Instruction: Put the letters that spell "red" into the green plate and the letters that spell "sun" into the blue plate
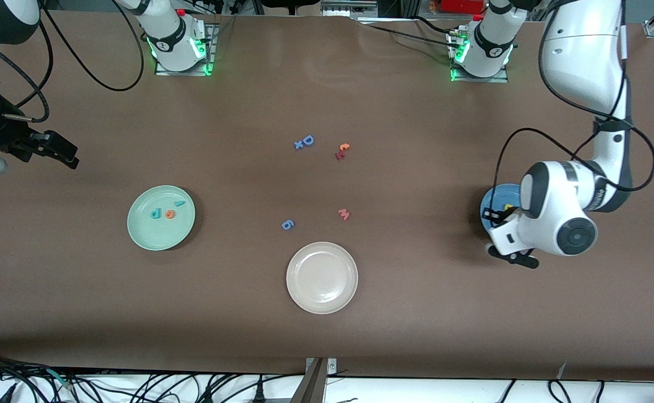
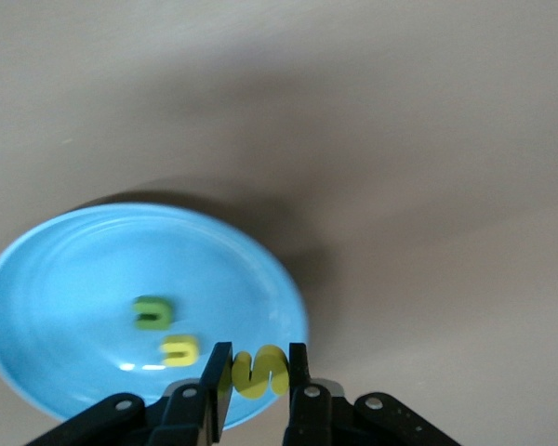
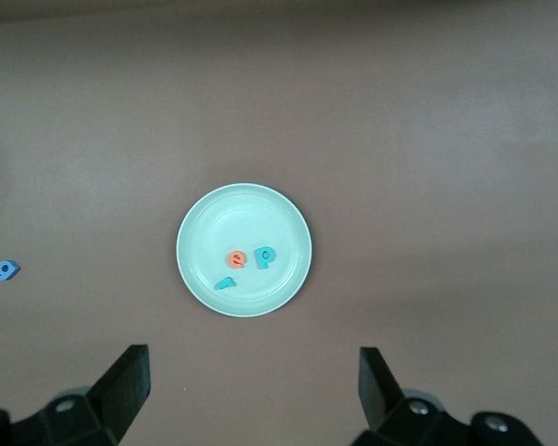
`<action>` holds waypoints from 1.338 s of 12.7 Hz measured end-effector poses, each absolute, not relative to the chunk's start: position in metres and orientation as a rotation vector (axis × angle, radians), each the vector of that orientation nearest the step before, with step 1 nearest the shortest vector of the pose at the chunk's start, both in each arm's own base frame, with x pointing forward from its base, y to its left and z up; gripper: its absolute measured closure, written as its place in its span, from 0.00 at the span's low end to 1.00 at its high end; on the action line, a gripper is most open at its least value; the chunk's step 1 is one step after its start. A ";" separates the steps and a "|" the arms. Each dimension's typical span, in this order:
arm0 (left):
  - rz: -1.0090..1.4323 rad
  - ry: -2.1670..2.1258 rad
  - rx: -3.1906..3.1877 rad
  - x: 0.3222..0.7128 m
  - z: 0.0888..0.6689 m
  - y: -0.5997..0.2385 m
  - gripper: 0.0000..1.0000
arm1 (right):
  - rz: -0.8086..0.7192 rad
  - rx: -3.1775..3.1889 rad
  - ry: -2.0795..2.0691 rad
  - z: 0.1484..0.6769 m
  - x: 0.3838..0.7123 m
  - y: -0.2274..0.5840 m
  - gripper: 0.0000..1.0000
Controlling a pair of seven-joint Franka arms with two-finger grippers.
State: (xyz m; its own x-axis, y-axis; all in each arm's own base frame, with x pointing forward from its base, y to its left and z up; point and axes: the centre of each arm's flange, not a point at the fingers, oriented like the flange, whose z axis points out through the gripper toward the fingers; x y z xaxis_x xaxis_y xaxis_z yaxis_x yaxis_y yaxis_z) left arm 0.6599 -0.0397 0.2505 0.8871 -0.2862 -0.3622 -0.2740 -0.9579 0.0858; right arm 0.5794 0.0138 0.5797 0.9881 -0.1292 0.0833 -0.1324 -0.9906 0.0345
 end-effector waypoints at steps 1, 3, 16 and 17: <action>-0.598 -0.447 3.026 0.659 0.249 -0.027 0.72 | 0.126 3.092 -0.204 0.580 0.579 0.014 0.00; -0.621 -0.449 3.034 0.657 0.245 -0.013 0.72 | 0.125 3.092 -0.204 0.580 0.579 0.013 0.00; -0.301 -0.478 3.097 0.697 0.339 -0.015 0.00 | 0.125 3.092 -0.205 0.580 0.579 0.013 0.00; -0.285 -0.477 3.098 0.697 0.347 -0.014 0.00 | 0.126 3.092 -0.205 0.580 0.579 0.013 0.00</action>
State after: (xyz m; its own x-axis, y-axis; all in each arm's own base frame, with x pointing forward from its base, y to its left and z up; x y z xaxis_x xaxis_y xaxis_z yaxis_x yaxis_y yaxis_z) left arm 0.6970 -0.0141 0.3472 0.9376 -0.2978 -0.1792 -0.2989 -0.9540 0.0219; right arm 0.5794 0.0126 0.5797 0.9880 -0.1302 0.0833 -0.1335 -0.9904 0.0346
